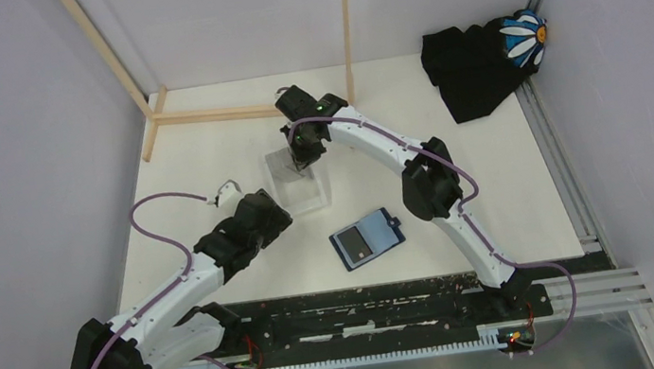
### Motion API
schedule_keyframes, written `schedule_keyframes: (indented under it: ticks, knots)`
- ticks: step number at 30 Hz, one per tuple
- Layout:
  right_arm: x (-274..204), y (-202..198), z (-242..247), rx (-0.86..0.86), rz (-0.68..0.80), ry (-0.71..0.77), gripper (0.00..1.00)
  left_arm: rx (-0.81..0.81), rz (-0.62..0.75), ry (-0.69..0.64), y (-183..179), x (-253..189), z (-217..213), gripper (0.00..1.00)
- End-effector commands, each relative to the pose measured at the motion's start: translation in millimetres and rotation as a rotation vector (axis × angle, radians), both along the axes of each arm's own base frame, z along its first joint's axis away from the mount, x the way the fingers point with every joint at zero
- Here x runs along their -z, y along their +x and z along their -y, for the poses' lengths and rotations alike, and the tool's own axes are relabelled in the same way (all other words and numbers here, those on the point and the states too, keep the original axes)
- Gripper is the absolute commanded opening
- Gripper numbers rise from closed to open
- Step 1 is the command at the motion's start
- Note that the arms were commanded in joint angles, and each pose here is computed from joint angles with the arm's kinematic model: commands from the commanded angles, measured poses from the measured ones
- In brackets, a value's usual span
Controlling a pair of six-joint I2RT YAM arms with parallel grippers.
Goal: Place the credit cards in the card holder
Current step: Pick up the credit card from the storage box.
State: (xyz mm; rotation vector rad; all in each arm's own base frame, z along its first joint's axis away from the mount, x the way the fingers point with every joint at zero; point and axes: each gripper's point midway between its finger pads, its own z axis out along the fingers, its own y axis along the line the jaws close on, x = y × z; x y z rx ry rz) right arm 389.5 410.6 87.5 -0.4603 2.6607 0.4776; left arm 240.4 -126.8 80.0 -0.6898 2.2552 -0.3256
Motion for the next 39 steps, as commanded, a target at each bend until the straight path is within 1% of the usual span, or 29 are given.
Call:
schedule_keyframes:
  ticks: [1,10,20,22,26,32,39]
  knots:
    - [-40.2,6.9,3.2,-0.002,0.097,0.007,0.14,0.017,0.044,0.002,7.9,-7.7,1.7,0.86]
    - [-47.5,11.2,20.3,0.001,0.154,-0.073,0.01,0.011,0.054,-0.002,9.3,-10.2,1.6,0.86]
    - [-64.9,14.6,20.3,0.0,0.204,-0.048,0.01,0.0,0.088,0.03,17.7,-23.6,-1.5,0.87]
    - [-63.3,13.0,20.1,-0.006,0.194,-0.049,0.02,0.001,0.086,0.031,17.9,-24.4,-1.5,0.87]
    - [-55.6,6.5,17.2,-0.021,0.173,-0.055,0.09,-0.005,0.079,0.017,15.0,-21.3,-1.7,0.87]
    - [-38.0,-0.6,13.0,-0.038,0.143,-0.08,0.16,-0.014,0.068,-0.007,10.0,-16.1,-1.6,0.86]
    - [-25.2,-4.6,11.9,-0.046,0.122,-0.098,0.17,-0.015,0.067,-0.008,10.2,-16.2,-1.7,0.86]
